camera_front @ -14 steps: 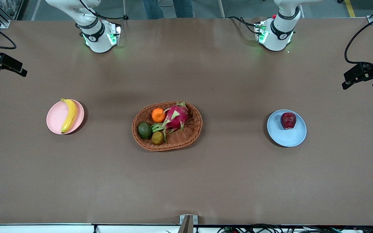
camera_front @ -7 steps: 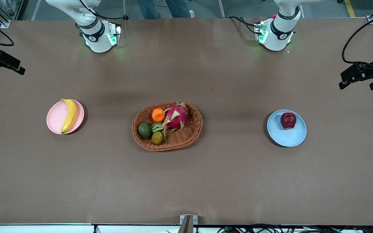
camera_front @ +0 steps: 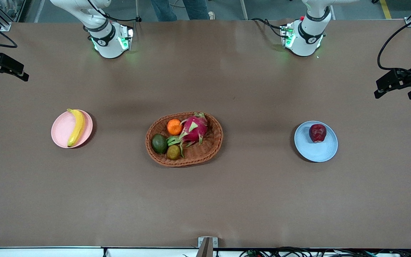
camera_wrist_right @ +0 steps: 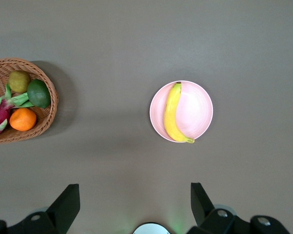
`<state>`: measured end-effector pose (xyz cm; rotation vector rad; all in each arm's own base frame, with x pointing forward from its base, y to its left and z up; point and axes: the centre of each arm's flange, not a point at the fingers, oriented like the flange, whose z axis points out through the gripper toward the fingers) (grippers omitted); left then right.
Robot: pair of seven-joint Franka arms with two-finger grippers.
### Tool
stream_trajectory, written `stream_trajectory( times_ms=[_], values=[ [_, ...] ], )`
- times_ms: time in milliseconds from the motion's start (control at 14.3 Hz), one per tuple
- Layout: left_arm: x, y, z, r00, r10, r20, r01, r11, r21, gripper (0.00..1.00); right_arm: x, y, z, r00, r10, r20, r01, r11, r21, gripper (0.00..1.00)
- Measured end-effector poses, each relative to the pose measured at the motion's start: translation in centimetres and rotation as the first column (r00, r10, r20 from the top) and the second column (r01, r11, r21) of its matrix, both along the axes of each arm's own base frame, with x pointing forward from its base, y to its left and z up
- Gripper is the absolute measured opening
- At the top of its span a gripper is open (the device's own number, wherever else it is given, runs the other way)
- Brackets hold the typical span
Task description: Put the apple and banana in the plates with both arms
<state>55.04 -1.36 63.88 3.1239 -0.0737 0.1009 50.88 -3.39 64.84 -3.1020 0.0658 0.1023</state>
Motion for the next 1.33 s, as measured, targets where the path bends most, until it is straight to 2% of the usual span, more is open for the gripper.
stream_trajectory(
  times_ms=[349, 767, 1326],
  values=[
    [-0.19, 0.04, -0.17, 1.0, 0.0, -0.018, 0.0, 1.0, 0.0, 1.0, -0.09, -0.14, -0.11, 1.0, 0.001, -0.009, -0.001, 1.0, -0.01, 1.0],
    [-0.19, 0.03, -0.02, 1.0, 0.0, -0.015, 0.0, 1.0, 0.0, 1.0, -0.23, -0.19, -0.49, 1.0, 0.0, -0.027, 0.0, 1.0, -0.011, 1.0],
    [-0.19, -0.13, 0.06, 1.0, -0.001, -0.014, 0.001, 1.0, 0.0, 1.0, -0.23, -0.01, -0.49, 1.0, 0.004, -0.028, -0.004, 1.0, -0.011, 1.0]
  ],
)
